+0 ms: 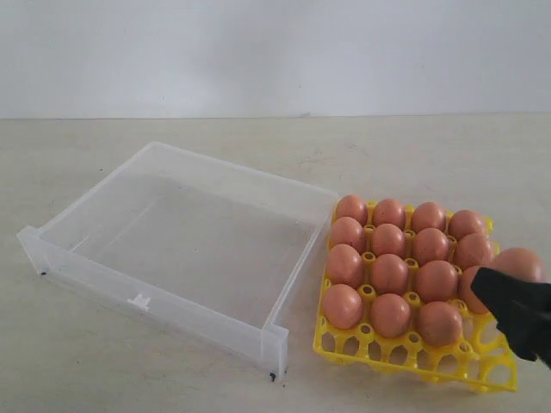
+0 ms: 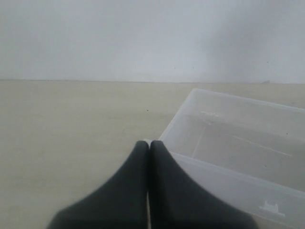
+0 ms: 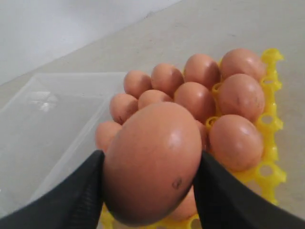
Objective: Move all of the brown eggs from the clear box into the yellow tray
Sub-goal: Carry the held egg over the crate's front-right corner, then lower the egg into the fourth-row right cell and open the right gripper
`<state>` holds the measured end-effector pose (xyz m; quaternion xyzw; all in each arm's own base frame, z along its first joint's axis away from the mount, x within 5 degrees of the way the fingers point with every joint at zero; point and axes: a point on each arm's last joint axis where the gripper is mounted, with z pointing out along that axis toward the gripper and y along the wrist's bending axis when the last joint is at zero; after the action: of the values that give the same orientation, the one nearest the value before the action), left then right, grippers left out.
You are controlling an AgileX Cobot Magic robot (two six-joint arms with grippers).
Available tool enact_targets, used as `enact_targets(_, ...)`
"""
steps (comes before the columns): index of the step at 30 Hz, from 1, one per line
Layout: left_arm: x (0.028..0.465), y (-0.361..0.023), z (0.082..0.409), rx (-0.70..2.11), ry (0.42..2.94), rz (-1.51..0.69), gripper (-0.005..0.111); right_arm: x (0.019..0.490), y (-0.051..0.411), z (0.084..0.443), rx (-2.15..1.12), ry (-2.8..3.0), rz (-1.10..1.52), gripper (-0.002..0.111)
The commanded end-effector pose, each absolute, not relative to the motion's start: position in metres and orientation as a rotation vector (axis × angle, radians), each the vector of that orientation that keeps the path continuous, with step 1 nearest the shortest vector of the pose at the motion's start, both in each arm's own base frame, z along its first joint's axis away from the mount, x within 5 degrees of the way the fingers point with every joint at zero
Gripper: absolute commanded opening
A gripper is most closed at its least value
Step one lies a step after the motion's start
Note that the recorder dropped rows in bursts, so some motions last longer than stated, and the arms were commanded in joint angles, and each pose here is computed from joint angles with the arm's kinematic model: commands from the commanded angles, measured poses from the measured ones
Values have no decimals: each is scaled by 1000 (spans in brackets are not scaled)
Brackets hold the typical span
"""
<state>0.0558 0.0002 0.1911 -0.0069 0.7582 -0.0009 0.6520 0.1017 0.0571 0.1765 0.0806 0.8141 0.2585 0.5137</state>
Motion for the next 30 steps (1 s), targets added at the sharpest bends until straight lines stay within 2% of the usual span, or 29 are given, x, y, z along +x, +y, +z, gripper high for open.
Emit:
enact_targets(1,56,0,192,-16,1716,-9,-4,97,49,175,-20,1970,434,0)
enact_targets(6,56,0,192,-16,1716,-9,-4,95,50,171,-282,1980,280,0)
enact_targets(15,56,0,192,-16,1716,-9,-4,99,45,163,-158,2066,205,0)
enact_targets(22,56,0,192,-16,1716,-9,-4,104,56,139,-351,2209,53,0)
enact_targets(30,56,0,192,-16,1716,-9,-4,117,68,132,-504,2100,-27,0)
